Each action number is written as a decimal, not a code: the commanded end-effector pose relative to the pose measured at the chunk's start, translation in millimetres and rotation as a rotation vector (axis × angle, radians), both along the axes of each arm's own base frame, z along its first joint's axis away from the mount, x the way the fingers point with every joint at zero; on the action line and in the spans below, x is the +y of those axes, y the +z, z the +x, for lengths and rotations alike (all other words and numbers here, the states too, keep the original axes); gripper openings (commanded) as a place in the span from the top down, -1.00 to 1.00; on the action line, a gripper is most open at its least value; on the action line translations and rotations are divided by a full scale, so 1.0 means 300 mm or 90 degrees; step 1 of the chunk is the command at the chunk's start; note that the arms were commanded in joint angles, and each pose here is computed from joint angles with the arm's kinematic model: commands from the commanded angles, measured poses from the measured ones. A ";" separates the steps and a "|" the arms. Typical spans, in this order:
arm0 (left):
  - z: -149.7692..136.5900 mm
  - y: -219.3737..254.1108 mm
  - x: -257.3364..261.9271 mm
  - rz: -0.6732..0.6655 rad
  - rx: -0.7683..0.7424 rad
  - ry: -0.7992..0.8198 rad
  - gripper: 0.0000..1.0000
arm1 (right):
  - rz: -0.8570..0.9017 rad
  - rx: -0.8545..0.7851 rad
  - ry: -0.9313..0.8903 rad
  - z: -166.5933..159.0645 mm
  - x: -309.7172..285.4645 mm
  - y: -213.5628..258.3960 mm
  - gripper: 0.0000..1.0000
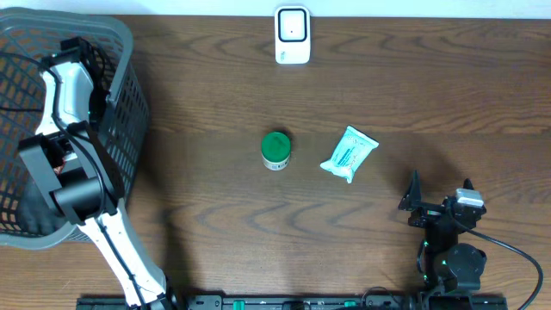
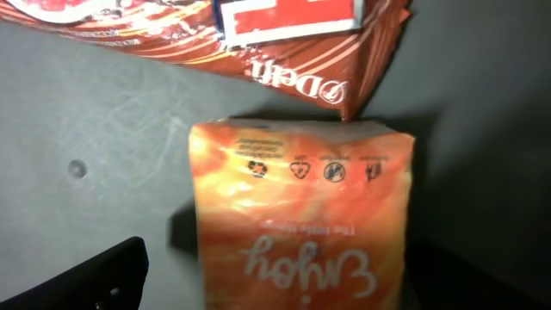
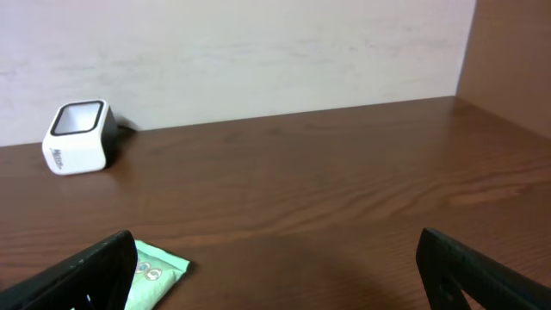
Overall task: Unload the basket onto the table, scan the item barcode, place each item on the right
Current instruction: 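Reach the left gripper into the basket and grasp the orange snack pack, then hold the orange pack near the scanner, then place it beside the bottle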
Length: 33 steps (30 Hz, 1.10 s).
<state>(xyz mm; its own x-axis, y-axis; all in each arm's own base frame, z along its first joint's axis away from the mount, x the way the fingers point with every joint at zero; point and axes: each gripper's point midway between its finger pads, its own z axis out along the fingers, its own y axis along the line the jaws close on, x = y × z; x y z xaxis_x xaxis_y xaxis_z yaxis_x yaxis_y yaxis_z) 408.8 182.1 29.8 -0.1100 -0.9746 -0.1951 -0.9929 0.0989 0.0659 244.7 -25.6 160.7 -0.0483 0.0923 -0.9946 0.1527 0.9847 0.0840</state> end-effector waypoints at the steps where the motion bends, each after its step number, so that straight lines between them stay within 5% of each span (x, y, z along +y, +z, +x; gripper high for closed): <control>1: -0.071 -0.110 -0.012 -0.010 0.059 0.010 -0.94 | -0.010 0.002 0.000 0.000 -0.002 -0.003 -0.99; 4: -0.077 -0.111 -0.014 -0.012 0.063 0.009 -0.40 | -0.010 0.002 0.000 0.000 -0.002 -0.003 -0.99; 10: -0.070 -0.042 0.004 -0.002 0.045 -0.019 0.05 | -0.010 0.001 0.000 -0.001 -0.002 -0.003 -0.99; 13: -0.078 0.090 0.045 0.017 0.008 -0.023 0.47 | -0.010 0.002 -0.001 -0.001 -0.003 -0.003 -0.99; 19: -0.171 0.497 0.095 0.078 -0.128 0.013 0.49 | -0.010 0.002 0.000 0.000 -0.002 -0.003 -0.99; 23: -0.211 0.790 -0.034 0.083 -0.280 -0.053 0.49 | -0.010 0.001 -0.001 -0.001 -0.003 -0.003 -0.98; 28: -0.240 1.035 -0.335 0.075 -0.427 -0.200 0.47 | -0.010 0.002 0.000 0.000 -0.002 -0.003 -0.98; 33: -0.174 1.038 -0.763 0.002 -0.456 -0.421 0.46 | -0.010 0.001 -0.001 -0.001 -0.003 -0.003 -0.99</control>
